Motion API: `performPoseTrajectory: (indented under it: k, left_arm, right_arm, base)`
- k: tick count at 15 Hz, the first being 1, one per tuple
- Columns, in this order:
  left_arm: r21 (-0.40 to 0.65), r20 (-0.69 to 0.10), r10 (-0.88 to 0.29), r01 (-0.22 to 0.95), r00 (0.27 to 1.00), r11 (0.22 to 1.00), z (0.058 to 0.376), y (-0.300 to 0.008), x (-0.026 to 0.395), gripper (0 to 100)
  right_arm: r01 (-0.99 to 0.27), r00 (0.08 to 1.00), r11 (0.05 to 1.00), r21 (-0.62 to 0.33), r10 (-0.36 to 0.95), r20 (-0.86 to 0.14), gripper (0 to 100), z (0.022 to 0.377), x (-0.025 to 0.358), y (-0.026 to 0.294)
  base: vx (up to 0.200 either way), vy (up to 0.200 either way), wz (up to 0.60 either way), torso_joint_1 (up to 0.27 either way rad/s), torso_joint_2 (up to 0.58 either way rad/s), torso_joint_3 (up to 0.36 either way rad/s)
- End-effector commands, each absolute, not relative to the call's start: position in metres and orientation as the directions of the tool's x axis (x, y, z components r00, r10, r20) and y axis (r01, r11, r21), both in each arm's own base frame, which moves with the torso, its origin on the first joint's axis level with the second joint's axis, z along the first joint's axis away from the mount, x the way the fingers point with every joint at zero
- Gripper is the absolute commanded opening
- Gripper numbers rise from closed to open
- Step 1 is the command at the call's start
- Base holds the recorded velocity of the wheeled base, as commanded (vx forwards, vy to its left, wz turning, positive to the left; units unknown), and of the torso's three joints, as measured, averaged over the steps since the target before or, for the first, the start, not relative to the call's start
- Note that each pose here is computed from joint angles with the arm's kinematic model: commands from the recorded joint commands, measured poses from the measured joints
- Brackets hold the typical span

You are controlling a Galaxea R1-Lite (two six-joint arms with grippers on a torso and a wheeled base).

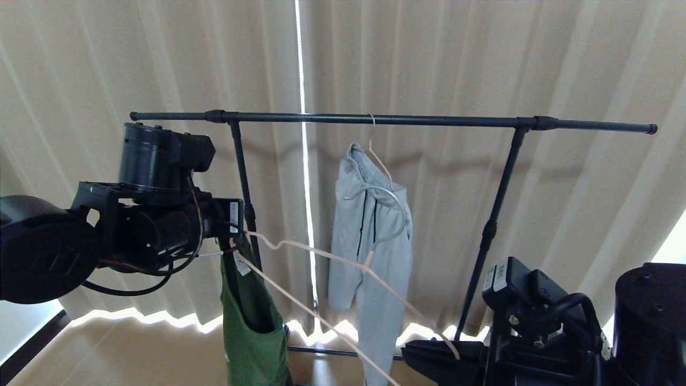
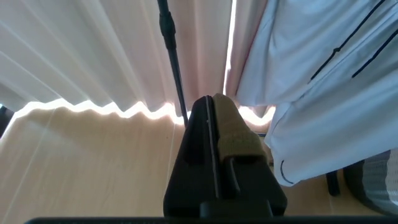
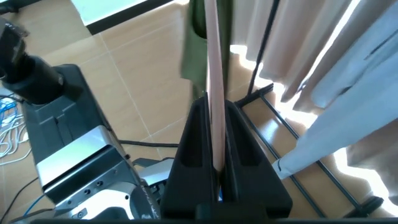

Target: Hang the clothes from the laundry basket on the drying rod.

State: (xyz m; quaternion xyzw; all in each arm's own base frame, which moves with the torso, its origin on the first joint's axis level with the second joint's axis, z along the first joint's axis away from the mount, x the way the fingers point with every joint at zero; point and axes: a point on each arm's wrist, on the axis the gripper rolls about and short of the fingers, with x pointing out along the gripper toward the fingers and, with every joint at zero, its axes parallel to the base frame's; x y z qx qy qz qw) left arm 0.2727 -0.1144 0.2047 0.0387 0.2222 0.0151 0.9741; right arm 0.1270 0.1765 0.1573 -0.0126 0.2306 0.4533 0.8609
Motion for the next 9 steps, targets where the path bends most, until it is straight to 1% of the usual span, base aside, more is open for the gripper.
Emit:
performPoseTrajectory:
  k: [1, 3, 4, 6, 8, 9]
  left_arm:
    - [0.083, -0.432, 0.047, -0.012, 0.901, 0.996, 0.205, -0.115, 0.272, 0]
    - [0.087, -0.433, 0.039, -0.001, 0.901, 0.996, 0.204, -0.119, 0.269, 0]
    - [0.08, -0.422, 0.017, 0.019, 0.907, 0.997, 0.208, -0.123, 0.264, 0]
    - [0.076, -0.41, -0.007, 0.042, 0.912, 0.996, 0.213, -0.129, 0.257, 0]
    - [0.093, -0.401, 0.014, 0.026, 0.916, 0.995, 0.215, -0.129, 0.255, 0]
    - [0.098, -0.395, 0.03, 0.01, 0.918, 0.995, 0.216, -0.128, 0.254, 0]
  right_arm:
    - [-0.791, 0.48, 0.583, 0.186, 0.779, -0.404, 0, 0.158, 0.126, 0.177]
    - [-0.787, 0.478, 0.588, 0.185, 0.772, -0.418, 0, 0.155, 0.13, 0.181]
    - [-0.779, 0.48, 0.599, 0.184, 0.759, -0.439, 0, 0.15, 0.136, 0.189]
    - [-0.761, 0.504, 0.622, 0.184, 0.745, -0.436, 0, 0.147, 0.152, 0.198]
    - [-0.747, 0.523, 0.64, 0.181, 0.734, -0.434, 0, 0.144, 0.165, 0.204]
    - [-0.726, 0.547, 0.665, 0.176, 0.713, -0.44, 0, 0.142, 0.174, 0.207]
  base:
    - [0.0, 0.0, 0.0, 0.0, 0.0, 0.0]
    - [0.0, 0.0, 0.0, 0.0, 0.0, 0.0]
    - [0.0, 0.0, 0.0, 0.0, 0.0, 0.0]
    - [0.0, 0.0, 0.0, 0.0, 0.0, 0.0]
    - [0.0, 0.0, 0.0, 0.0, 0.0, 0.0]
    - [0.0, 0.0, 0.0, 0.0, 0.0, 0.0]
